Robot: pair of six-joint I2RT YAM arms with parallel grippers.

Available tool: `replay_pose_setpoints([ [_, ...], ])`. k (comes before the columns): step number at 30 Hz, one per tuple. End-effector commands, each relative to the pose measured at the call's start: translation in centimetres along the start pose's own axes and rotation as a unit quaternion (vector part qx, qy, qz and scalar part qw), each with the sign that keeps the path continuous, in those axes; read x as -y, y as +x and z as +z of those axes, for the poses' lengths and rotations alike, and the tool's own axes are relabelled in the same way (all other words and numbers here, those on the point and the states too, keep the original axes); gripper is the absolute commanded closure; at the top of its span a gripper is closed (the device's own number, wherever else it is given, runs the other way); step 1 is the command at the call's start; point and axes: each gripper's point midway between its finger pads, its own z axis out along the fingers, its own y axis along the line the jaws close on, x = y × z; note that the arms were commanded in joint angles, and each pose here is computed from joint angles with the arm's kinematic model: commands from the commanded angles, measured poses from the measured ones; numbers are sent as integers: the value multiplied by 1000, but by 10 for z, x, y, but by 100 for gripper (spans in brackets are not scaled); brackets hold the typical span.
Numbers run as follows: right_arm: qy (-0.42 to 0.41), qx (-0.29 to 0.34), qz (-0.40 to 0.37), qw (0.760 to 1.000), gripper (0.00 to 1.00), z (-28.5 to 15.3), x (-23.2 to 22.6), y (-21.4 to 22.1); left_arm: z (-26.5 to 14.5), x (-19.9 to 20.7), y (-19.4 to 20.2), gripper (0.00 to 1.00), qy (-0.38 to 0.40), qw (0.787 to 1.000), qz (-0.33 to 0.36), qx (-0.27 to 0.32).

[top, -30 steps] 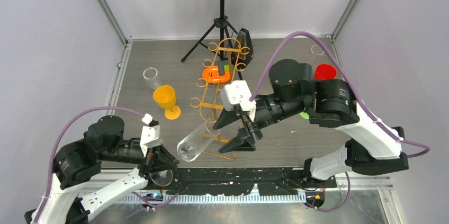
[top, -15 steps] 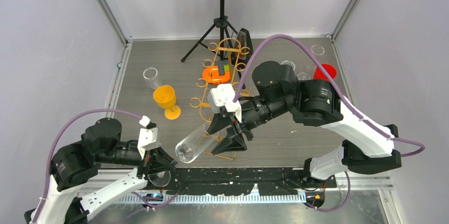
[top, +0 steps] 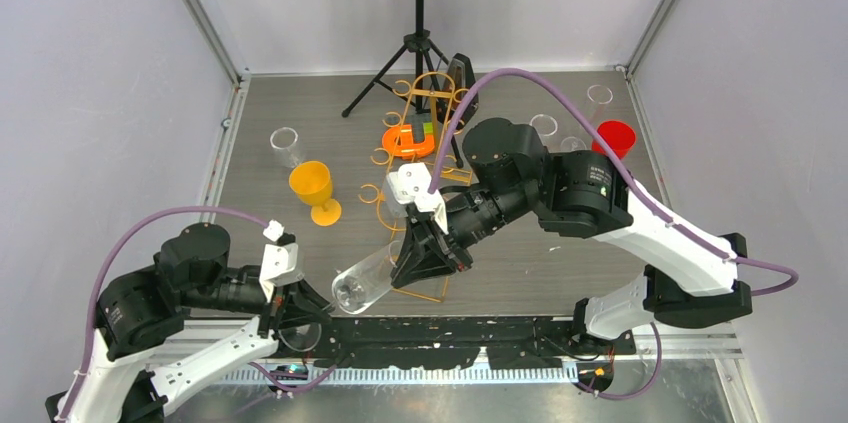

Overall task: Take the wine glass off the wine glass rack
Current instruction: Place the wine glass at the center of the board.

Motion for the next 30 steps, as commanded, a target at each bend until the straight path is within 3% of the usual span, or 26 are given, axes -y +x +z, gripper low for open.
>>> replay_pose_setpoints([
  [1, -25, 22, -5, 999, 94, 3, -8, -11, -2, 0, -17, 100, -5, 999, 26, 31],
  [5, -25, 24, -4, 999, 95, 2, -8, -10, -1, -2, -17, 98, -6, 999, 23, 27],
  [11, -8, 34, -14, 999, 94, -3, -6, -12, -1, -2, -16, 50, -5, 999, 23, 27],
  [15, 2, 37, -18, 999, 94, -9, -8, -10, -1, -2, -14, 34, -6, 999, 23, 27],
  [20, 4, 19, -7, 1000, 94, -15, -13, 6, -2, -9, -15, 27, -24, 999, 35, 26],
  [30, 89, -43, 45, 994, 94, -61, -21, 58, -1, -20, -16, 23, -51, 998, 33, 24],
])
